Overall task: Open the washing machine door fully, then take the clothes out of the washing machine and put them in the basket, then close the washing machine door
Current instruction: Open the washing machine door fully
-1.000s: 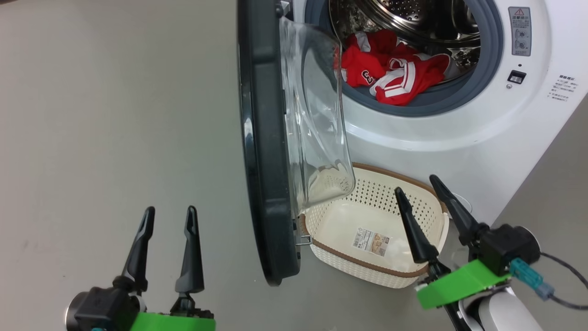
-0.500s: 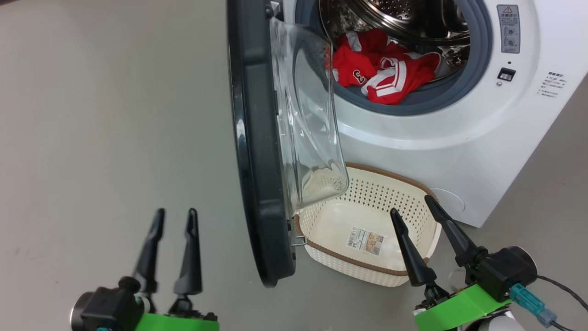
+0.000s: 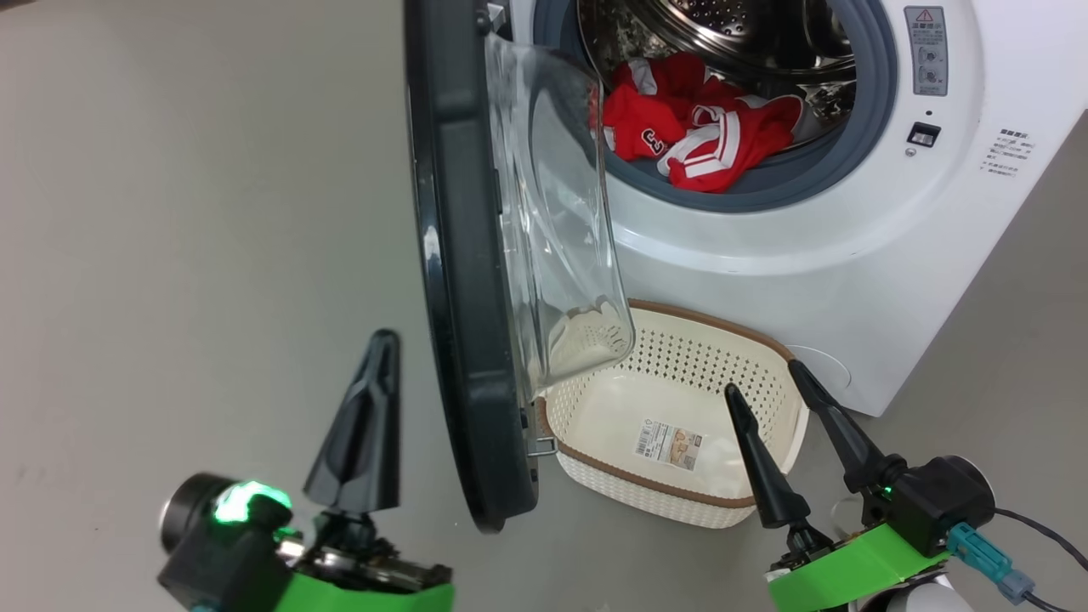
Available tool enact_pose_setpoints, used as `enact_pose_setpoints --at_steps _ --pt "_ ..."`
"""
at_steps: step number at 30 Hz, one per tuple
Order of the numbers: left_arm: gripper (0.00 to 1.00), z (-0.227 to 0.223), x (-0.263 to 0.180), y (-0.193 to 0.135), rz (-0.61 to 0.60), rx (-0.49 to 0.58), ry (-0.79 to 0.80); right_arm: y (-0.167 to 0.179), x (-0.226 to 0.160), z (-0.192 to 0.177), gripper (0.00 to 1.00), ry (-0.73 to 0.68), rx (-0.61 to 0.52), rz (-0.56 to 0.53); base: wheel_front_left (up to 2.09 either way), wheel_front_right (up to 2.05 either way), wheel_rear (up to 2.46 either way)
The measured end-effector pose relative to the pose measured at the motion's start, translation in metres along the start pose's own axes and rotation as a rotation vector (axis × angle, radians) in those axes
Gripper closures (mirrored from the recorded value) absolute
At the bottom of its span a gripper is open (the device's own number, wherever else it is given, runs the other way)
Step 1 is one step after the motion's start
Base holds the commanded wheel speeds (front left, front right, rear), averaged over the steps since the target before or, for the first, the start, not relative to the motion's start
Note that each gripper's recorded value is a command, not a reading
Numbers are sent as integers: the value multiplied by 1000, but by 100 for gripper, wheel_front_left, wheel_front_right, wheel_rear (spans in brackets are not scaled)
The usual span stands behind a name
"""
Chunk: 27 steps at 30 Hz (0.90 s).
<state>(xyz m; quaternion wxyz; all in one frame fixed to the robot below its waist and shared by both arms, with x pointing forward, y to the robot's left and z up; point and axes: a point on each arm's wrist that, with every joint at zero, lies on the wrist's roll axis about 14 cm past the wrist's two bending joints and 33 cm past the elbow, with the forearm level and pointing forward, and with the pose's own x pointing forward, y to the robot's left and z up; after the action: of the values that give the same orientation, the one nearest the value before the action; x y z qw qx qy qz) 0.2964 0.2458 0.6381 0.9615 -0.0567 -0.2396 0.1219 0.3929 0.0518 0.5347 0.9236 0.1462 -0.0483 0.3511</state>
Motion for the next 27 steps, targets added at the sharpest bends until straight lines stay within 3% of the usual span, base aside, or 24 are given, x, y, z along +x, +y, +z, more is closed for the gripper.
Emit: enact_pose_setpoints --at_steps 7,12,19,27 --pt "100 19 8 -54 -182 -59 -10 -5 -3 4 0 -8 -1 -18 0 0 0" --pt "100 -5 1 -82 -273 -100 120 -8 -4 5 0 -12 13 -31 0 0 0" --pt "100 -48 -7 -89 -302 -52 266 -10 -7 4 0 -8 15 -41 0 0 0" --pt "100 -89 -17 -74 -237 -33 393 -13 -9 1 0 -1 23 -51 0 0 0"
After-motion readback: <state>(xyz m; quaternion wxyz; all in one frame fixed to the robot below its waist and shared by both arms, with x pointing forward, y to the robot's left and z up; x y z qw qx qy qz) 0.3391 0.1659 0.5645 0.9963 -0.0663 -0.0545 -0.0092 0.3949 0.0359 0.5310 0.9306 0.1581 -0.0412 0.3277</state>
